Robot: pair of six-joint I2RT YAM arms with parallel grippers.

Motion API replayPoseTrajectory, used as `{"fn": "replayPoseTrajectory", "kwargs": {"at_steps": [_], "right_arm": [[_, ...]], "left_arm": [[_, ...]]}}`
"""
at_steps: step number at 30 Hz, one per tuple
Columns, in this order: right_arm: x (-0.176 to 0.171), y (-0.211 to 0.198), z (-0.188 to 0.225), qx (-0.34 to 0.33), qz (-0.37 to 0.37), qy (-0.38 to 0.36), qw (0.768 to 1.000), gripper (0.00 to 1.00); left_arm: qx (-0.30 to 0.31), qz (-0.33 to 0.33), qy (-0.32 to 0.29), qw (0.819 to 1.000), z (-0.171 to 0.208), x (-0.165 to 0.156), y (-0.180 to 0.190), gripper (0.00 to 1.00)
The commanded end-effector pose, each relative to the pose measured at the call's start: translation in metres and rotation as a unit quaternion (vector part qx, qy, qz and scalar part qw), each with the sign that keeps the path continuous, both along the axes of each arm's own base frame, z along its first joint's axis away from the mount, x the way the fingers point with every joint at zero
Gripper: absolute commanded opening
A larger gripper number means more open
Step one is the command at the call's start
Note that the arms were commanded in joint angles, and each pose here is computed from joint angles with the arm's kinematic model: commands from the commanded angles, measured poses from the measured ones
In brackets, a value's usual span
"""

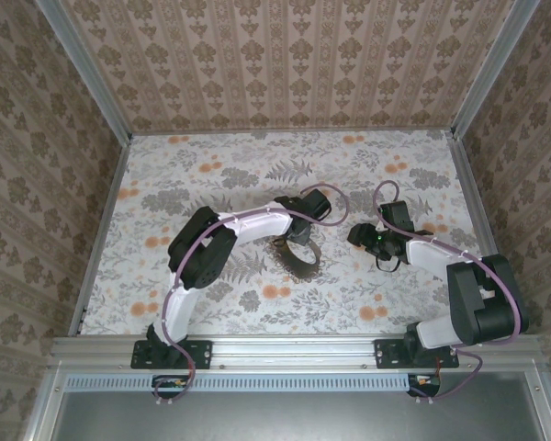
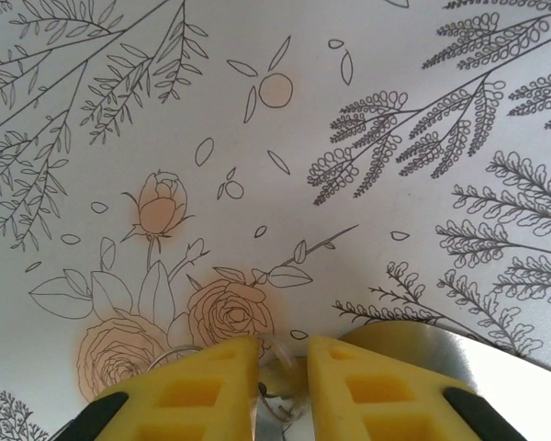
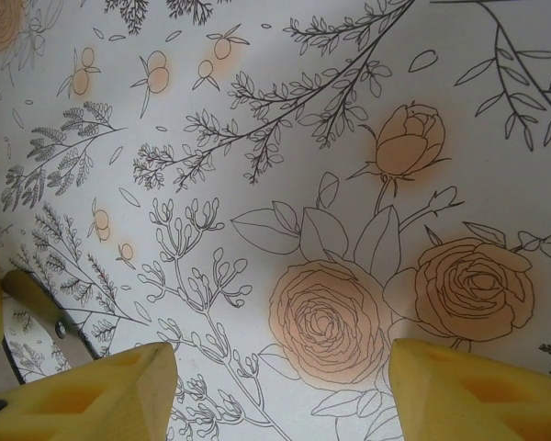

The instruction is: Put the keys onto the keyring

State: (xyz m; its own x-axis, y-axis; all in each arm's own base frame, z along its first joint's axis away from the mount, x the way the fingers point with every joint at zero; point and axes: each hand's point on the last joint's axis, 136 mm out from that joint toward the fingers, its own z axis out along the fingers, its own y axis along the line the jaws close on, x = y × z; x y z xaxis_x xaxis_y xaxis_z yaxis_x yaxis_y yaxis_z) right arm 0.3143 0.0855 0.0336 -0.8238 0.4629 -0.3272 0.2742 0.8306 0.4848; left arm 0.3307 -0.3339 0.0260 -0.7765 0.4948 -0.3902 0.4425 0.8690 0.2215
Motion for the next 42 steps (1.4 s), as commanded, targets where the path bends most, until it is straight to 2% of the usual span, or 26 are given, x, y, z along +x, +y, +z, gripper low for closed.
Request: {"fn": "replayPoseTrajectory", "kwargs": {"at_steps": [1, 10, 16, 21, 29, 31, 34, 39, 42], "right_arm": [[-0.001, -0.001, -0.003, 0.0, 0.003, 0.003, 1.0, 0.64], [0.004, 0.006, 0.007, 0.018, 0.01, -0.015, 1.0, 0.64], [0.019, 0.013, 0.031, 0.038, 0.014, -0.041, 0.998, 0.65], [0.038, 0.02, 0.069, 0.061, 0.015, -0.089, 0.994, 0.65], [0.063, 0.034, 0.132, 0.117, 0.02, -0.162, 0.98, 0.65], [0.068, 0.04, 0.148, 0.136, 0.027, -0.181, 0.974, 0.65], [0.073, 0.049, 0.174, 0.158, 0.044, -0.209, 0.964, 0.64], [0.075, 0.07, 0.212, 0.184, 0.085, -0.248, 0.947, 0.62], [0.075, 0.082, 0.228, 0.19, 0.107, -0.27, 0.938, 0.61]], "left_arm": [[0.014, 0.015, 0.003, 1.0, -0.009, 0.0, 0.011, 0.19], [0.014, 0.008, -0.009, 1.0, 0.006, 0.003, 0.013, 0.0], [-0.001, -0.058, -0.03, 0.998, 0.043, 0.007, 0.003, 0.0], [-0.065, -0.111, -0.056, 0.99, 0.091, 0.011, -0.007, 0.0], [-0.167, -0.098, -0.041, 0.98, 0.149, 0.033, 0.012, 0.0], [-0.203, -0.104, -0.052, 0.972, 0.163, 0.041, 0.017, 0.0], [-0.277, -0.136, -0.064, 0.949, 0.187, 0.049, 0.017, 0.0], [-0.387, -0.194, -0.096, 0.897, 0.232, 0.06, 0.017, 0.0], [-0.429, -0.227, -0.106, 0.868, 0.256, 0.06, 0.012, 0.0]]}}
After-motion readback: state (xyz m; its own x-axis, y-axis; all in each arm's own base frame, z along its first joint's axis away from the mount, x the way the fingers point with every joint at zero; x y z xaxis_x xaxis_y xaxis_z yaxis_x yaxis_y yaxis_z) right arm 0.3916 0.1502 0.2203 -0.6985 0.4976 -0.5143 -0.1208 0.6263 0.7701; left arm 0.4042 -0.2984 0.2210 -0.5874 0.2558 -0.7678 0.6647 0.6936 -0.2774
